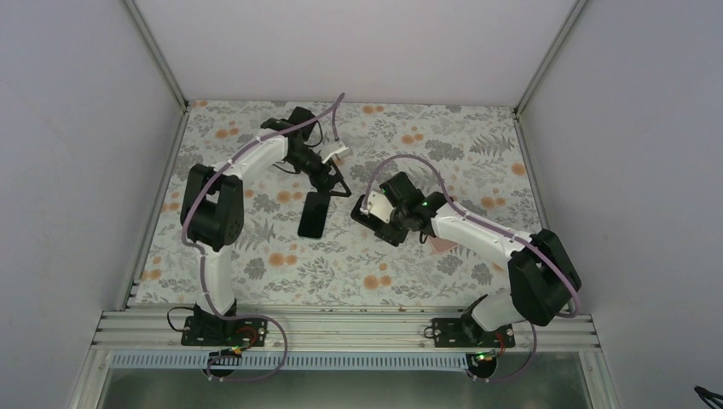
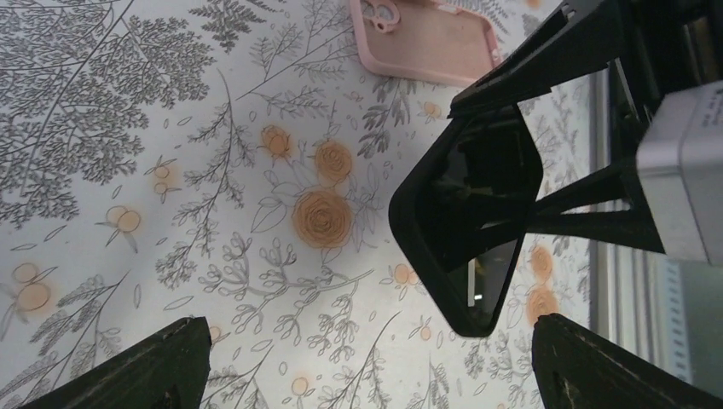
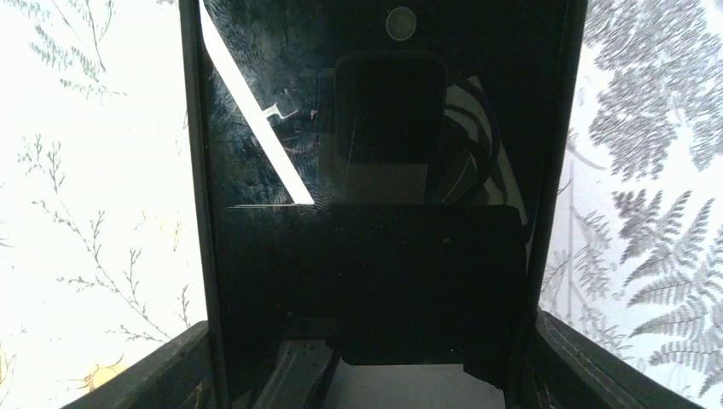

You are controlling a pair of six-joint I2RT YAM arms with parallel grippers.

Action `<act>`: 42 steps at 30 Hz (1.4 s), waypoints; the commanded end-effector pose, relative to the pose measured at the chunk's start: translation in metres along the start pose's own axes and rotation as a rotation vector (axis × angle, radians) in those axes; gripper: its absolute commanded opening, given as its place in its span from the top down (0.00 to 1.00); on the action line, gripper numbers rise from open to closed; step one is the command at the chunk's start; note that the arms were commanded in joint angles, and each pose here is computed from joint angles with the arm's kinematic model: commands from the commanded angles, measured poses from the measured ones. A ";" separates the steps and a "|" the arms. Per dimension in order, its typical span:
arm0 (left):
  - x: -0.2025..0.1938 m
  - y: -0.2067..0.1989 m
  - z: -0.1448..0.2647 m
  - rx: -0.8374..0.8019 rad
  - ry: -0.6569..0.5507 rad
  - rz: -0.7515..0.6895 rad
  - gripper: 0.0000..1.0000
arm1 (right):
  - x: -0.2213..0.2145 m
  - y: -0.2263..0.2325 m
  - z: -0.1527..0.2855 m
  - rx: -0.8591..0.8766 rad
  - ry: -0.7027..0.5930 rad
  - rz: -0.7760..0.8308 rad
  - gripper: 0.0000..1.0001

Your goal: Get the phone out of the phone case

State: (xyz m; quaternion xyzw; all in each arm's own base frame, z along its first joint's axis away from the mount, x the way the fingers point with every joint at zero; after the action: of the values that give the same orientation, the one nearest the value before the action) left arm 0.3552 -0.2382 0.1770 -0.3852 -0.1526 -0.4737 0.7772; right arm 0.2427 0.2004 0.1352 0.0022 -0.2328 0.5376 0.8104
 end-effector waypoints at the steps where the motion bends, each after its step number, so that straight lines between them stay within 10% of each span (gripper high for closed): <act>1: 0.012 -0.002 -0.004 -0.099 -0.041 0.063 0.07 | 0.030 -0.015 0.021 -0.077 -0.110 0.015 0.46; 16: 0.020 -0.002 -0.021 -0.223 -0.066 0.145 0.16 | 0.065 -0.036 0.032 -0.154 -0.195 0.025 0.43; 23: 0.032 -0.008 -0.030 -0.288 -0.071 0.138 0.46 | 0.078 -0.043 0.031 -0.177 -0.227 0.024 0.42; 30: 0.035 -0.016 -0.027 -0.342 -0.076 0.118 0.98 | 0.080 -0.056 0.035 -0.287 -0.253 -0.003 0.39; 32: 0.034 -0.018 -0.026 -0.353 -0.074 0.117 0.98 | 0.081 -0.059 0.039 -0.314 -0.268 -0.008 0.34; 35: 0.037 -0.021 -0.022 -0.364 -0.081 0.091 0.98 | 0.079 -0.059 0.043 -0.314 -0.261 0.000 0.02; 42: 0.058 -0.033 0.007 -0.230 -0.061 -0.102 0.98 | 0.044 -0.056 0.081 -0.128 -0.272 0.045 0.00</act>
State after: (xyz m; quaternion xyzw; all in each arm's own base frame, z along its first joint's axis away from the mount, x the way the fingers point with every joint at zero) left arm 0.3596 -0.2803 0.2044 -0.5154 -0.0934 -0.4560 0.7195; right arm 0.2861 0.2199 0.2035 -0.0237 -0.3586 0.5242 0.7720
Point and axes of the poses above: each gripper's point midway between its finger pads, its own z axis back along the fingers, its own y axis along the line the jaws close on, x = y × z, the point moved 6 cm from there along z, back along the fingers
